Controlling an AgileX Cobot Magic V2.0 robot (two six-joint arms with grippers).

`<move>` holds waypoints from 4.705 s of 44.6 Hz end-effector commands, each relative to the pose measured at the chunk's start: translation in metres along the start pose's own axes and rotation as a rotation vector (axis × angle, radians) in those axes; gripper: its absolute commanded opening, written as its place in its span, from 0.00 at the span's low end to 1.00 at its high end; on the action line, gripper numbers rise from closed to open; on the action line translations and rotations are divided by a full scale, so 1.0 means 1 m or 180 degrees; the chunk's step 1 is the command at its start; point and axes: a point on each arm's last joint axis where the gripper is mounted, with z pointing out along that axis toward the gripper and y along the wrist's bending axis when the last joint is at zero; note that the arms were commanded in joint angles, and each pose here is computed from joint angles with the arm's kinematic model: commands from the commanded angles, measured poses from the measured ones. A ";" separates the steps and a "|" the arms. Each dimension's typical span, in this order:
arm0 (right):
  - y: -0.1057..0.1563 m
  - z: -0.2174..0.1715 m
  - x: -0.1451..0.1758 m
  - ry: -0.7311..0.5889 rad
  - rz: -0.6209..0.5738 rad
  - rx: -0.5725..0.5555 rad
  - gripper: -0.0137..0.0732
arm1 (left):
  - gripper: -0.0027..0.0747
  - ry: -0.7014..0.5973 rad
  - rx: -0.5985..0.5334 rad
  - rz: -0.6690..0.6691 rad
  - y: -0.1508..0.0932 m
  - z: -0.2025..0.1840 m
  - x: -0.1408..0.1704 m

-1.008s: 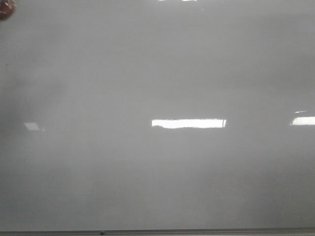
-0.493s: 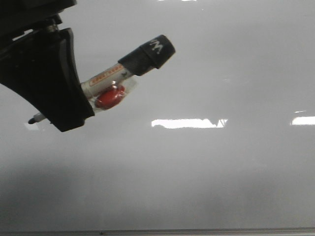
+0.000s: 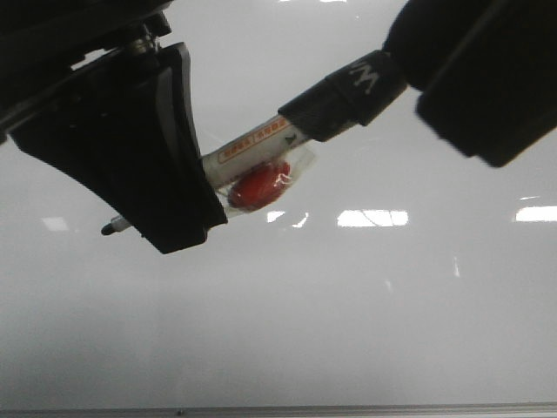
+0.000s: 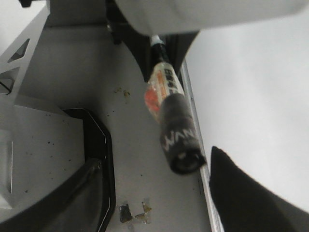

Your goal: Write number 7 on whiteboard

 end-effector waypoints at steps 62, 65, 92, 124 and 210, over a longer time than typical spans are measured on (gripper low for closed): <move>-0.029 -0.082 0.020 -0.0104 0.1527 0.1417 0.08 | 0.51 -0.1000 -0.1315 -0.1430 0.006 -0.125 0.073; -0.023 -0.092 0.032 -0.0249 0.1768 0.1627 0.08 | 0.51 -0.1067 -0.1433 -0.1612 0.003 -0.127 0.084; -0.104 -0.058 0.005 -0.1094 0.2131 0.1843 0.08 | 0.51 -0.1327 -0.1591 -0.1832 0.004 -0.123 0.092; -0.170 -0.024 0.006 -0.0634 0.2136 0.1883 0.08 | 0.51 -0.1330 -0.1594 -0.1831 0.004 -0.123 0.092; -0.034 -0.055 -0.020 -0.0053 0.0326 0.0021 0.08 | 0.71 -0.1410 -0.0031 -0.0347 0.010 -0.043 -0.050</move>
